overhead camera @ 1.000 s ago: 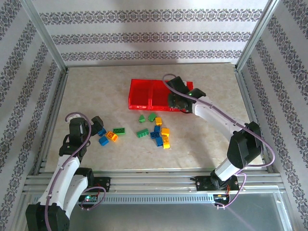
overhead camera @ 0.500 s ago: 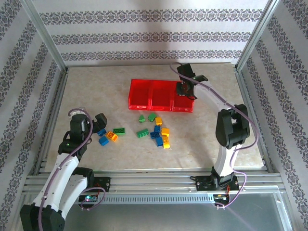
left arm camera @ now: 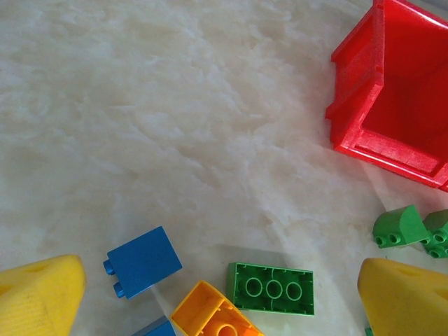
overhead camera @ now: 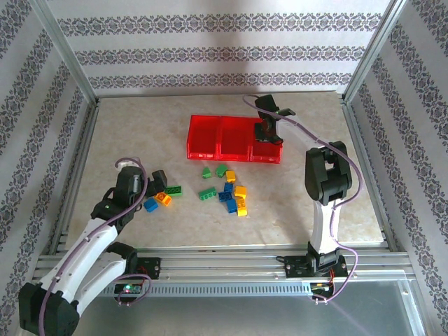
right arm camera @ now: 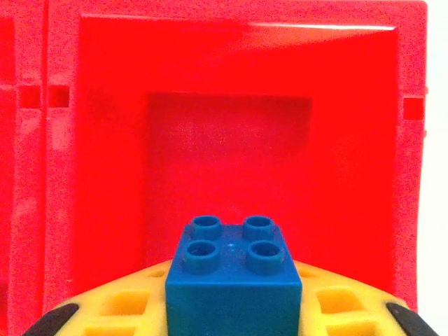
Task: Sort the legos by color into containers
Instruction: Place the lego in the container.
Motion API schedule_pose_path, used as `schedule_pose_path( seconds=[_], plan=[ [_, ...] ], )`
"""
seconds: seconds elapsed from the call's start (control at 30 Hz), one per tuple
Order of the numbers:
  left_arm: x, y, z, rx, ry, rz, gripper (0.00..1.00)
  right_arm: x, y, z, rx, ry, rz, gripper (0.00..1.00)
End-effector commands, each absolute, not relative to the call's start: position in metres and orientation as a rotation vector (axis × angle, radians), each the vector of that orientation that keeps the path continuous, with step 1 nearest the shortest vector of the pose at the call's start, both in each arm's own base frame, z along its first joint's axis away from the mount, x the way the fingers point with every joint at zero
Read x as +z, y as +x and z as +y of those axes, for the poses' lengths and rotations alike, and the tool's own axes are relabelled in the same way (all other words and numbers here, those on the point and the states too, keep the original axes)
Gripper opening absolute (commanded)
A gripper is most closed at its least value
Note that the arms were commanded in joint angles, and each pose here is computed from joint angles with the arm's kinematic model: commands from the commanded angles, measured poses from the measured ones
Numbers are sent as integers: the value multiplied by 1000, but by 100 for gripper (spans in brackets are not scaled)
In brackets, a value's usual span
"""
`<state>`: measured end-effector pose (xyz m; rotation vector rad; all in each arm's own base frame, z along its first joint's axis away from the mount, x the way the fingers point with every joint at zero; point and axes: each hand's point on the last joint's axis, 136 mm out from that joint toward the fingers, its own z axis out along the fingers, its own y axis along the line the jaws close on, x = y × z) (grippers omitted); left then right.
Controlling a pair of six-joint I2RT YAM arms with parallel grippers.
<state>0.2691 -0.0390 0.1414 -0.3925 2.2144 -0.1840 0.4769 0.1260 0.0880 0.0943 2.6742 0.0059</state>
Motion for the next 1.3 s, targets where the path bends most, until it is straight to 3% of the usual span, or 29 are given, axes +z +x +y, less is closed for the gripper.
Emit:
schedule_pose_path(
  seconds=[0.0,0.27,0.8,0.97,1.27],
  plan=[
    [145,267,-38,-149,-381,2222,100,84,477,122,-26,71,2684,33],
    [148,267,-42,-109,-326,2237,100,88,479,121,-33,63,2669,43],
    [140,262,-58,-73,-240,2298,100,122,465,123,-22,76,2597,48],
    [137,258,-63,-83,-239,2315,100,140,441,132,-3,87,2574,49],
    [126,251,-66,-80,-287,2335,100,145,350,183,103,53,2612,53]
  ],
)
